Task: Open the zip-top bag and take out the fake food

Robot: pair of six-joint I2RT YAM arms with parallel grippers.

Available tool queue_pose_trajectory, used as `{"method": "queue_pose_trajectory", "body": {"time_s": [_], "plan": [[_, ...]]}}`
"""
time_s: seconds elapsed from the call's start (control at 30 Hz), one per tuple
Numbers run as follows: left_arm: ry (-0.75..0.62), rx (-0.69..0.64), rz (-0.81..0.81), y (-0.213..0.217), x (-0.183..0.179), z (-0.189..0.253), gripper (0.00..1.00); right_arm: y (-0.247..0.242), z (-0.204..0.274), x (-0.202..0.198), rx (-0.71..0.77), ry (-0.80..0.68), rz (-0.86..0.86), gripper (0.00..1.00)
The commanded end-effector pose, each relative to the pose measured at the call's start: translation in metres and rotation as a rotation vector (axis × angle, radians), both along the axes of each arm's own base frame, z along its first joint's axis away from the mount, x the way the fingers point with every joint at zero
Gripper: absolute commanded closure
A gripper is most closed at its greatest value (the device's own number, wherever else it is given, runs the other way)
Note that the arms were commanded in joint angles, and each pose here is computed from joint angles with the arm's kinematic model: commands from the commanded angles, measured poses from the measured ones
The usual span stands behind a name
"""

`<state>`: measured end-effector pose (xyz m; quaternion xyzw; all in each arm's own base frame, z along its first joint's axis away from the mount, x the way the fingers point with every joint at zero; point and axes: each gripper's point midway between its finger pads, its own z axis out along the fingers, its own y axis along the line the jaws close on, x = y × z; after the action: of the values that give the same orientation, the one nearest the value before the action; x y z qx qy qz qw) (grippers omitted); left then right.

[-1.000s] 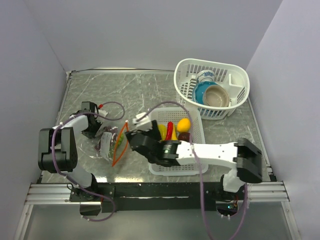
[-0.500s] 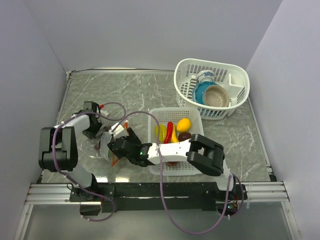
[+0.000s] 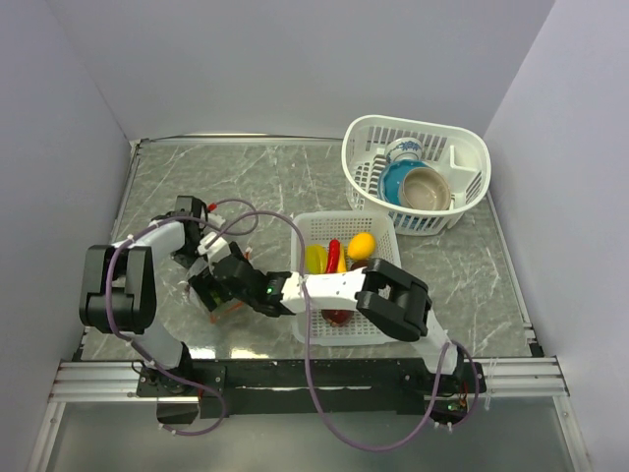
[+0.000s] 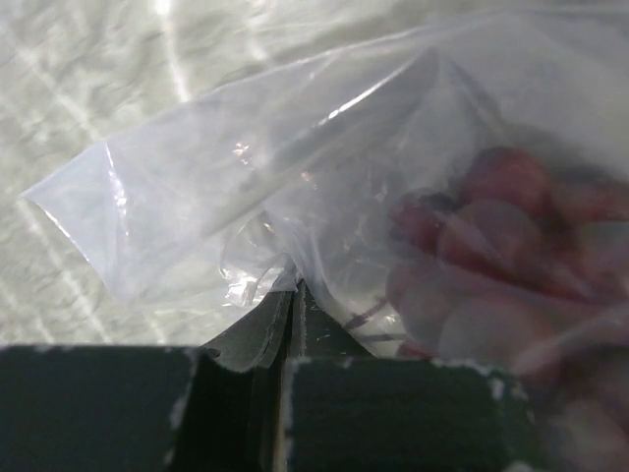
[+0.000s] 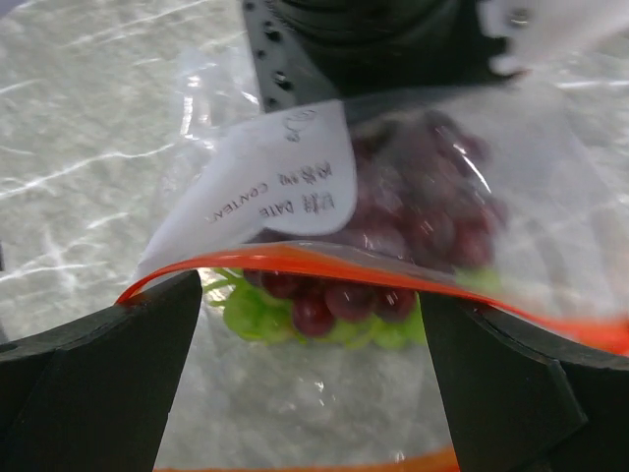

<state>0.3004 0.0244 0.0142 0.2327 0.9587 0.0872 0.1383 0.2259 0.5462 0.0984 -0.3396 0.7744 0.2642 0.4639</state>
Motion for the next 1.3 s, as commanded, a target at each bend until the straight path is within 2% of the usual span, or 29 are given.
{"method": "queue_pose_trajectory", "body": {"time_s": [0.0,0.2,0.27,0.37,0.4,0.43,0.63,0.93,1.27], "plan": [[0.154,-0.241,-0.032,-0.049,-0.037,-0.016,0.96,0.021,0.015,0.006,0.075,0.013,0.032,0.0],[0.194,-0.302,-0.058,-0.06,-0.048,-0.016,0.96,0.02,-0.002,0.016,0.029,0.024,0.007,0.02],[0.199,-0.311,-0.063,-0.062,-0.05,-0.016,0.96,0.018,-0.006,0.019,0.024,0.033,-0.004,0.11],[0.191,-0.291,-0.059,-0.058,-0.05,-0.017,0.96,0.013,-0.008,0.02,0.024,0.048,-0.01,0.33],[0.189,-0.271,-0.057,-0.055,-0.049,-0.019,0.96,0.011,-0.007,0.02,0.023,0.046,-0.015,0.46],[0.179,-0.26,-0.052,-0.053,-0.047,-0.02,0.96,0.006,-0.005,0.019,0.025,0.047,-0.021,0.52],[0.175,-0.172,-0.024,-0.036,-0.046,-0.032,0.98,-0.019,0.012,0.017,0.028,0.029,-0.071,0.75],[0.186,-0.161,0.042,-0.017,-0.04,-0.039,0.99,-0.067,0.05,-0.006,0.035,-0.001,-0.111,0.78],[0.15,-0.18,0.119,0.013,-0.032,-0.033,0.99,-0.124,0.07,-0.028,0.007,0.018,-0.151,0.78]]}}
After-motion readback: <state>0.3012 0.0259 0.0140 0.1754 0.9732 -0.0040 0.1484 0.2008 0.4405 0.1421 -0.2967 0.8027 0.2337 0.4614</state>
